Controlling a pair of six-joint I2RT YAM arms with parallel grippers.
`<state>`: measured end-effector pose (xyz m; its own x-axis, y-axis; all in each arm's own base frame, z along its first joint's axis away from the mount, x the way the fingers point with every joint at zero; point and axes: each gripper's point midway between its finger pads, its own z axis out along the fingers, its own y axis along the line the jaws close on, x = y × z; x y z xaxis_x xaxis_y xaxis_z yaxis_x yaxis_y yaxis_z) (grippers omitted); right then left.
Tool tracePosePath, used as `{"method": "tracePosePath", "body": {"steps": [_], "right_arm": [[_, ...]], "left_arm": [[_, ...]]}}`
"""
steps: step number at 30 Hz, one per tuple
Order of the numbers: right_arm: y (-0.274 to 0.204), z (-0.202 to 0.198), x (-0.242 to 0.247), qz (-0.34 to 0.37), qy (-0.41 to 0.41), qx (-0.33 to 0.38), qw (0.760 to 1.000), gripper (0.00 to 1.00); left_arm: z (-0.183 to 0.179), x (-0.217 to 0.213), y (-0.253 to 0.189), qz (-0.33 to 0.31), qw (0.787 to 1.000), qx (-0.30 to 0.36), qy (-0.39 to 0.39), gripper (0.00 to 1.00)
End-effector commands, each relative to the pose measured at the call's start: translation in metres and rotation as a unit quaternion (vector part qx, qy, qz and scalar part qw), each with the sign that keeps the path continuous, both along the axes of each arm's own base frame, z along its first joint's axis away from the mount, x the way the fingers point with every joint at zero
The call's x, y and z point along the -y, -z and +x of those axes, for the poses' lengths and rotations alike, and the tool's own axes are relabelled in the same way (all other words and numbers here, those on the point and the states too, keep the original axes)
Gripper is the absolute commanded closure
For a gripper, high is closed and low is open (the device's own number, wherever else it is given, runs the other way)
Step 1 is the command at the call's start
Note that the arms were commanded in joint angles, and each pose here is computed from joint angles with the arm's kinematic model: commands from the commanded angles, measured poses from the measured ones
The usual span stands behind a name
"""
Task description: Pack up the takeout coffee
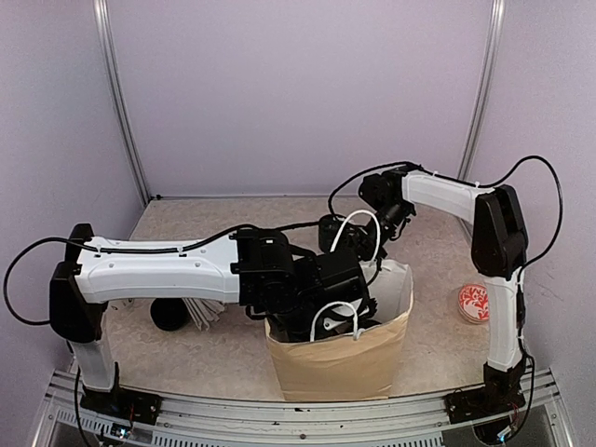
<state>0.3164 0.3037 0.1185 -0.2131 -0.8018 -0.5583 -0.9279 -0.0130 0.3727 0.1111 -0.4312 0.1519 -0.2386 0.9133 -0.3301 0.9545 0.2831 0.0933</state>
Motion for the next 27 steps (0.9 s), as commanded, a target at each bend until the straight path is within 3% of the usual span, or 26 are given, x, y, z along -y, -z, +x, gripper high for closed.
{"method": "tracePosePath", "body": {"steps": [1, 5, 13, 14, 15, 22, 27], "right_arm": [[-0.025, 0.005, 0.008, 0.003, 0.018, 0.036, 0.999, 0.51], [-0.031, 0.004, 0.011, 0.002, 0.025, 0.049, 0.998, 0.51], [-0.043, 0.003, 0.020, -0.005, 0.039, 0.068, 0.997, 0.51], [-0.044, 0.002, 0.021, -0.006, 0.040, 0.071, 0.997, 0.51], [-0.046, 0.002, 0.022, -0.007, 0.041, 0.072, 0.997, 0.51], [-0.053, 0.004, 0.027, -0.008, 0.050, 0.082, 0.995, 0.51], [-0.058, 0.008, 0.030, -0.008, 0.057, 0.086, 0.995, 0.51]], "left_arm": [[-0.004, -0.013, 0.024, 0.065, 0.998, 0.010, -0.019, 0.26], [0.001, -0.010, 0.018, 0.062, 0.997, 0.032, -0.033, 0.23], [0.010, 0.008, -0.028, -0.017, 0.997, 0.054, -0.047, 0.14], [0.009, 0.009, -0.031, -0.022, 0.997, 0.054, -0.046, 0.04], [0.009, 0.010, -0.033, -0.028, 0.997, 0.054, -0.044, 0.02], [0.017, 0.014, -0.051, -0.050, 0.995, 0.070, -0.047, 0.01], [0.032, 0.024, -0.086, -0.115, 0.988, 0.089, -0.056, 0.01]]}}
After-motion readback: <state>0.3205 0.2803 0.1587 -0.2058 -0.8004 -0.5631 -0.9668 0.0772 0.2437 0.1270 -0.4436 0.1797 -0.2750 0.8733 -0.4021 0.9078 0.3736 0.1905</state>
